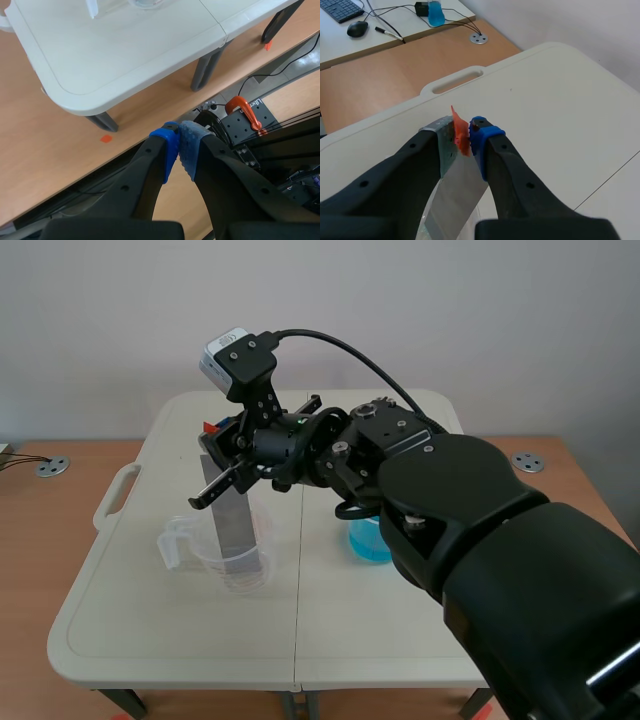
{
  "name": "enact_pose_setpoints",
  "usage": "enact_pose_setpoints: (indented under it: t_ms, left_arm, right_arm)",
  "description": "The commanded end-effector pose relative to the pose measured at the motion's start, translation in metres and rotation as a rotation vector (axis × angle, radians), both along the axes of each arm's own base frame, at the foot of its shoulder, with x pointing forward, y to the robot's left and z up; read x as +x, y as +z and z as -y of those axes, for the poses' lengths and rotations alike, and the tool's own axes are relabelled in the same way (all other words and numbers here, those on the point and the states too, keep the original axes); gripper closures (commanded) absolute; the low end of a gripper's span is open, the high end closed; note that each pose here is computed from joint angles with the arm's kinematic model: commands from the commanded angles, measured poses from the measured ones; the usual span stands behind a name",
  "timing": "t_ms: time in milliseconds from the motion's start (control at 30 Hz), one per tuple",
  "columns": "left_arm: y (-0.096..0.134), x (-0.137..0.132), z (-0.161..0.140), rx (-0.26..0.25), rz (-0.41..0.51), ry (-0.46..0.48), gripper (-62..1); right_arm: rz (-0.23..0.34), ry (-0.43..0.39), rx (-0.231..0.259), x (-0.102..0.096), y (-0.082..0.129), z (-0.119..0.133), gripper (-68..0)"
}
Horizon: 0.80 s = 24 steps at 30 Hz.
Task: Hold the metal plate by the orange handle, dip it into the blue solution, take it out and point at it, then put the plate back in the beaker on the left.
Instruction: 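Lift the metal plate out of the left beaker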
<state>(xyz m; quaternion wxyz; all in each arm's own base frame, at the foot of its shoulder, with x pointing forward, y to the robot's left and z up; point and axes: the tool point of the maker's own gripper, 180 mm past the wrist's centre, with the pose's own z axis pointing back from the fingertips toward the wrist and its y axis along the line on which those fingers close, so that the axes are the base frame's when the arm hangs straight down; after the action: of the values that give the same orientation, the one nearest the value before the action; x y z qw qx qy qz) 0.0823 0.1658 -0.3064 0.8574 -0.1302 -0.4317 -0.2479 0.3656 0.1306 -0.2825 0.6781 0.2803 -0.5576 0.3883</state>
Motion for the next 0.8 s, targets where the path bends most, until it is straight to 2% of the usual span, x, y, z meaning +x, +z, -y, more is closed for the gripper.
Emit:
enact_pose_setpoints:
  t_ms: [0, 33, 133, 333, 500, 700, 767]
  left_arm:
    - [0.006, 0.005, 0.004, -0.018, 0.025, -0.003, -1.5]
    - [0.006, 0.005, 0.004, -0.018, 0.025, -0.003, -1.5]
    - [0.006, 0.005, 0.004, -0.018, 0.025, -0.003, -1.5]
    - [0.006, 0.005, 0.004, -0.018, 0.025, -0.003, -1.5]
    - [0.006, 0.005, 0.004, -0.018, 0.025, -0.003, -1.5]
    - [0.006, 0.005, 0.004, -0.018, 0.024, -0.003, -1.5]
    - [0.006, 0.005, 0.004, -0.018, 0.024, -0.003, -1.5]
  right_arm:
    - [0.045, 0.007, 0.036, 0.007, 0.02, -0.004, -3.2]
    - [0.049, 0.008, 0.042, 0.007, 0.021, -0.004, -1.3]
    - [0.056, 0.038, 0.066, 0.003, 0.025, -0.008, -1.3]
    - [0.045, 0.164, 0.106, -0.017, 0.031, -0.019, -1.3]
    - [0.018, 0.262, 0.112, -0.034, 0.03, -0.025, -1.3]
    - [0.03, 0.264, 0.113, -0.032, 0.029, -0.015, -1.3]
    - [0.037, 0.254, 0.128, -0.03, 0.032, -0.008, -1.3]
